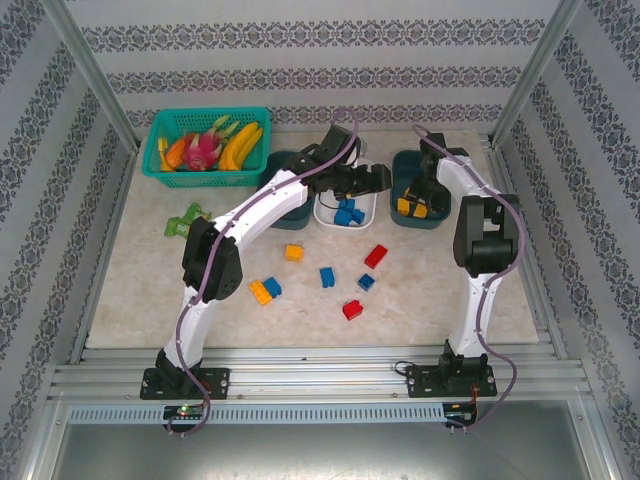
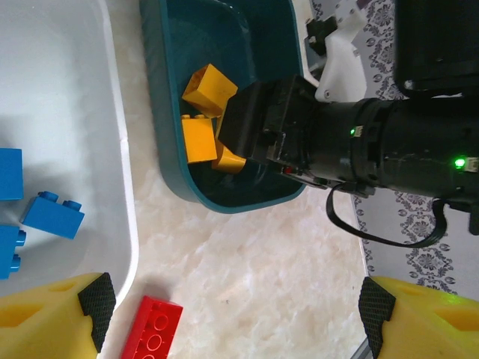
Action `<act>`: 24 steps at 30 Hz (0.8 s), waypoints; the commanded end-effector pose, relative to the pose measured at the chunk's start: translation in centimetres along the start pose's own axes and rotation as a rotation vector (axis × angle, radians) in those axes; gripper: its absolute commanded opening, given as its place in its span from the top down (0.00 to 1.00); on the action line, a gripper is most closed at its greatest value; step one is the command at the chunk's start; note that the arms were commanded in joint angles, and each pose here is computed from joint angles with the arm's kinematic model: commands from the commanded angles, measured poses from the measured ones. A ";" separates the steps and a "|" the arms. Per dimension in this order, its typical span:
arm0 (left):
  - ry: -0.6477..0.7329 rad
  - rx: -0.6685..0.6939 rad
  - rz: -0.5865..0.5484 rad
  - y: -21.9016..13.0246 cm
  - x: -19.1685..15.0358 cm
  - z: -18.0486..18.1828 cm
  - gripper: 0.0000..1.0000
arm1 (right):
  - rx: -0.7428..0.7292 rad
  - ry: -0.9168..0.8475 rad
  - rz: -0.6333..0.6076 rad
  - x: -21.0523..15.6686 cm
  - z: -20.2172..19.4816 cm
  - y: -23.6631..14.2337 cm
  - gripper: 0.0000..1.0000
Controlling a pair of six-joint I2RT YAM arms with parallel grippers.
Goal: Sort the legos into containers by color
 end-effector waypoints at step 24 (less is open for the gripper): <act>0.003 0.245 0.024 -16.1 -11.4 2.5 0.13 | 0.550 -0.307 -0.168 -19.7 -2.4 -23.9 0.39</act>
Point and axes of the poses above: each hand's point on the last joint's axis, 136 mm out from that joint toward the fingers, its own y axis out along the fingers, its own z axis along the line the jaws close on, x = y × z, the point moved 8 cm from there along -y, back along the fingers, and after that the axes turned 10 degrees about y, right-handed, at the moved point
